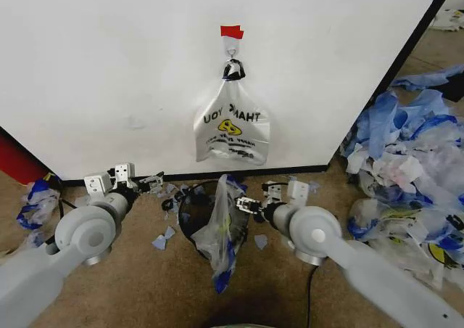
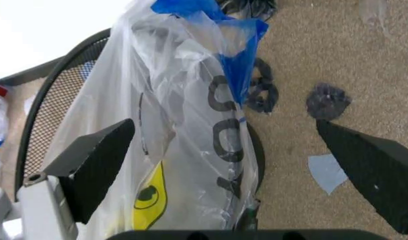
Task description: Pick up the garbage bag from the wall and place it over the trash bin.
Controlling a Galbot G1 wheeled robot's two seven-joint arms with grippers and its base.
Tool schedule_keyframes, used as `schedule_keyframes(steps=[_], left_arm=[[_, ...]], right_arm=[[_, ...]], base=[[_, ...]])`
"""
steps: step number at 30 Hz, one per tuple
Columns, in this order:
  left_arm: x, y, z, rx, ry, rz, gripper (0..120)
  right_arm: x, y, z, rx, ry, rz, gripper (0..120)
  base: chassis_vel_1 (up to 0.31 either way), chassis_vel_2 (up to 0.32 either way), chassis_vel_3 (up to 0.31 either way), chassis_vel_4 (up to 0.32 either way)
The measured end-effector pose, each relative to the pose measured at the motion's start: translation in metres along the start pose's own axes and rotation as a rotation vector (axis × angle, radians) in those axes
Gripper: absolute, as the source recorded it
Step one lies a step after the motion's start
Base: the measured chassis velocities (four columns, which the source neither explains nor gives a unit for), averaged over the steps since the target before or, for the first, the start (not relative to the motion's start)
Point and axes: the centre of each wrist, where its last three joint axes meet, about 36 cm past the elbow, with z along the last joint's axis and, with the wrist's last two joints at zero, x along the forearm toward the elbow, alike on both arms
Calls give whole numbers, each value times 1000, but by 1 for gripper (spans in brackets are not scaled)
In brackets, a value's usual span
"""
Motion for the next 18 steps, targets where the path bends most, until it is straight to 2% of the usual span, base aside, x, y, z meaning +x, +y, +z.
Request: schedule_keyframes(steps=[7, 18], left_arm=[[-1, -1, 3, 8, 4, 1, 100], [0, -3, 16, 18, 14, -3, 100]], right_arm=[[-10, -2, 9, 4, 2, 28, 100], [-32, 11, 27, -18, 8, 37, 100]], base=[[0, 0, 0, 0], [0, 0, 0, 0]])
